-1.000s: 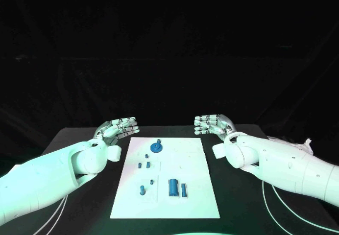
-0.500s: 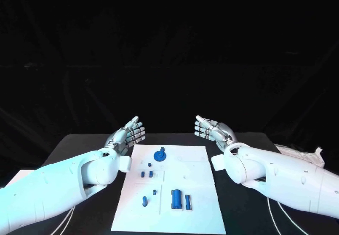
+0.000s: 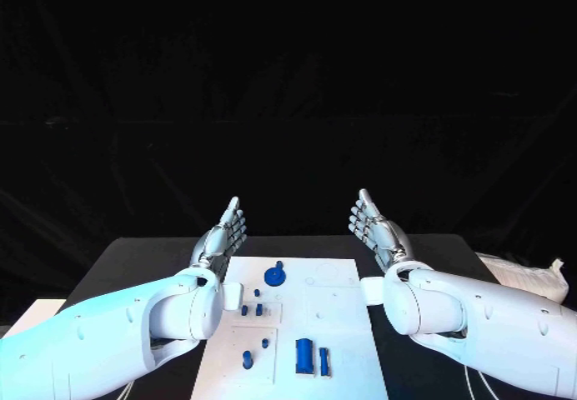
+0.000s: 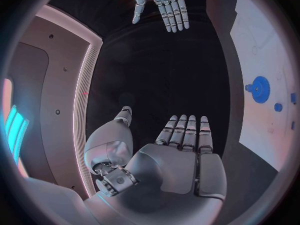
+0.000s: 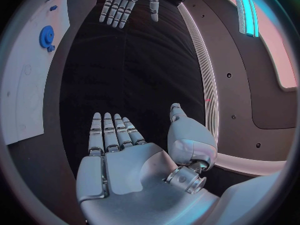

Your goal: Assemble the parts on the task board

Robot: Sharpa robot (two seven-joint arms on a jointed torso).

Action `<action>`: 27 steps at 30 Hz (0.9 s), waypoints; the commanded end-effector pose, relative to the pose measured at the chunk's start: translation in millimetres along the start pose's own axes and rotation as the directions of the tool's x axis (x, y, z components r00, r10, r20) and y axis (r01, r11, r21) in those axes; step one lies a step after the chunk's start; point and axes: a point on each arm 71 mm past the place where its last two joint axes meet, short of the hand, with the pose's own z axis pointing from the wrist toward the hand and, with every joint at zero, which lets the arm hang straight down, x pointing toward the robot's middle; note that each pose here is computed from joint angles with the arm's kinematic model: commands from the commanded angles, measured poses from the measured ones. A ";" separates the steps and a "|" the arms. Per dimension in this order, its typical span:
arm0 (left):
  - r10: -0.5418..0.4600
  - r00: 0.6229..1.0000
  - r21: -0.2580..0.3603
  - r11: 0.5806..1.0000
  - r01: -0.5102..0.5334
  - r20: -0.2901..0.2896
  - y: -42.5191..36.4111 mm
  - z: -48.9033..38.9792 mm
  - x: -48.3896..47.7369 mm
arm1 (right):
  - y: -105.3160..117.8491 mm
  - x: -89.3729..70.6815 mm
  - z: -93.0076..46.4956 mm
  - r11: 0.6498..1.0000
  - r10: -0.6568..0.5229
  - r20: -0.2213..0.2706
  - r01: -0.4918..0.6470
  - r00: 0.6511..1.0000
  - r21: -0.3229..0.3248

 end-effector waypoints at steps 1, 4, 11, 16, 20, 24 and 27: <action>0.070 0.995 0.084 0.994 -0.076 0.070 -8.3 -2.1 -2.0 | 1.7 -2.1 -0.4 1.000 0.004 0.038 -0.003 0.999 -0.020; 0.071 0.995 0.085 0.993 -0.077 0.070 -8.4 -2.2 -1.9 | 1.7 -2.1 -0.4 1.000 0.004 0.038 -0.003 0.999 -0.020; 0.071 0.995 0.085 0.993 -0.077 0.070 -8.4 -2.2 -1.9 | 1.7 -2.1 -0.4 1.000 0.004 0.038 -0.003 0.999 -0.020; 0.071 0.995 0.085 0.993 -0.077 0.070 -8.4 -2.2 -1.9 | 1.7 -2.1 -0.4 1.000 0.004 0.038 -0.003 0.999 -0.020; 0.071 0.995 0.085 0.993 -0.077 0.070 -8.4 -2.2 -1.9 | 1.7 -2.1 -0.4 1.000 0.004 0.038 -0.003 0.999 -0.020; 0.071 0.995 0.085 0.993 -0.077 0.070 -8.4 -2.2 -1.9 | 1.7 -2.1 -0.4 1.000 0.004 0.038 -0.003 0.999 -0.020; 0.071 0.995 0.085 0.993 -0.077 0.070 -8.4 -2.2 -1.9 | 1.7 -2.1 -0.4 1.000 0.004 0.038 -0.003 0.999 -0.020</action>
